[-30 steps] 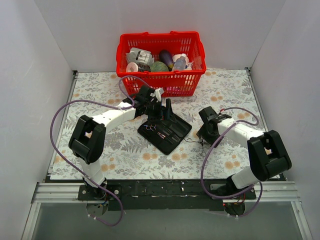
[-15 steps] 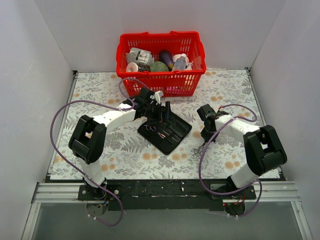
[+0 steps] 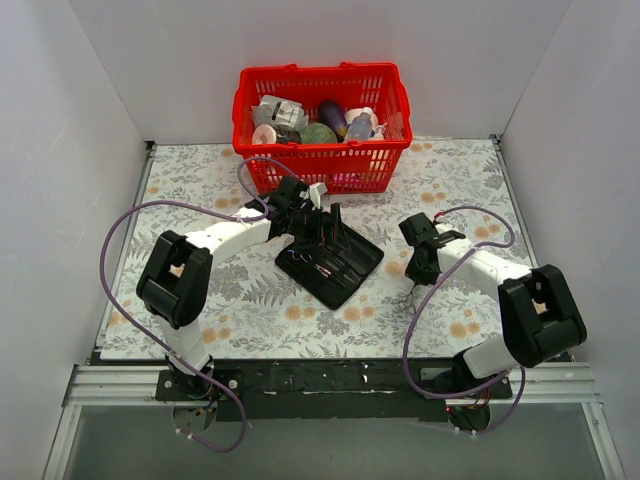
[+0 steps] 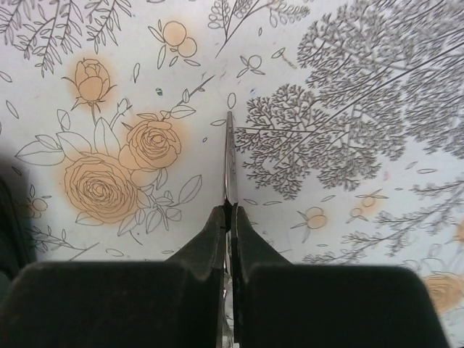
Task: Sort the hair-cutting tools
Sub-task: Pick up the scissors from the center of the board.
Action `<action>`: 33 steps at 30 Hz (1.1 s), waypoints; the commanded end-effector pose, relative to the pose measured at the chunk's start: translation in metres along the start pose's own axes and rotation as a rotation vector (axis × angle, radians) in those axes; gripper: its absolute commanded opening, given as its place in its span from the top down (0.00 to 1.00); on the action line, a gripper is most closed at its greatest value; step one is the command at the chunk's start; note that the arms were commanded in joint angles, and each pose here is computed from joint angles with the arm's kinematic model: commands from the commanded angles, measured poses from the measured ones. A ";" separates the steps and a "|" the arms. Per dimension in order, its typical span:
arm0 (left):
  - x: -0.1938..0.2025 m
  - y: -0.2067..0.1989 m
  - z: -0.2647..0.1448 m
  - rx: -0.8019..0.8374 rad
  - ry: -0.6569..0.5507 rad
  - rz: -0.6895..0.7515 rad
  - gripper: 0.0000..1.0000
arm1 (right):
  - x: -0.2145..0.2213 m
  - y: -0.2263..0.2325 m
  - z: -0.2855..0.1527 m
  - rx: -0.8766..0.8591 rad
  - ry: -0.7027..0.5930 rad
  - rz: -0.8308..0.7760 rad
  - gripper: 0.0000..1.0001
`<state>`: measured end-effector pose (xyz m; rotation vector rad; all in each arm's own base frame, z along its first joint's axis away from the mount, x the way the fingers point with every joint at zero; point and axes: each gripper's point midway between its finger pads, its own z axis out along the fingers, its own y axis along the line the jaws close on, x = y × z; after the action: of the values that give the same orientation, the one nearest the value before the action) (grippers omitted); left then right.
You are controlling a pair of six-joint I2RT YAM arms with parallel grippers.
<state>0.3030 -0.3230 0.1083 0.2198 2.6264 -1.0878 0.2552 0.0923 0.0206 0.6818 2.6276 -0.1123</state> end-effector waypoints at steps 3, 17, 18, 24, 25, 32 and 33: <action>-0.008 -0.020 -0.022 0.038 -0.052 0.039 0.02 | -0.035 0.000 -0.042 -0.064 -0.133 -0.219 0.99; 0.000 -0.025 -0.037 0.045 -0.063 0.046 0.02 | -0.021 0.057 -0.078 -0.323 -0.215 -0.593 0.99; 0.000 -0.026 -0.041 0.043 -0.071 0.049 0.02 | -0.020 0.067 -0.079 -0.341 -0.229 -0.618 0.99; -0.008 0.003 -0.038 -0.081 -0.106 0.010 0.02 | 0.000 0.128 -0.089 -0.458 -0.304 -0.840 0.99; -0.007 0.010 -0.031 -0.092 -0.081 -0.005 0.02 | 0.004 0.134 -0.089 -0.467 -0.309 -0.866 0.99; -0.003 0.042 -0.008 -0.113 0.008 -0.087 0.02 | 0.026 0.171 -0.093 -0.540 -0.362 -1.025 0.99; -0.003 0.043 -0.006 -0.109 0.015 -0.090 0.02 | 0.030 0.173 -0.094 -0.545 -0.368 -1.054 0.99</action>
<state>0.3111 -0.2904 0.0904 0.0943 2.6904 -0.9523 0.2688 0.2378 0.0736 -0.7247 2.3648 0.1026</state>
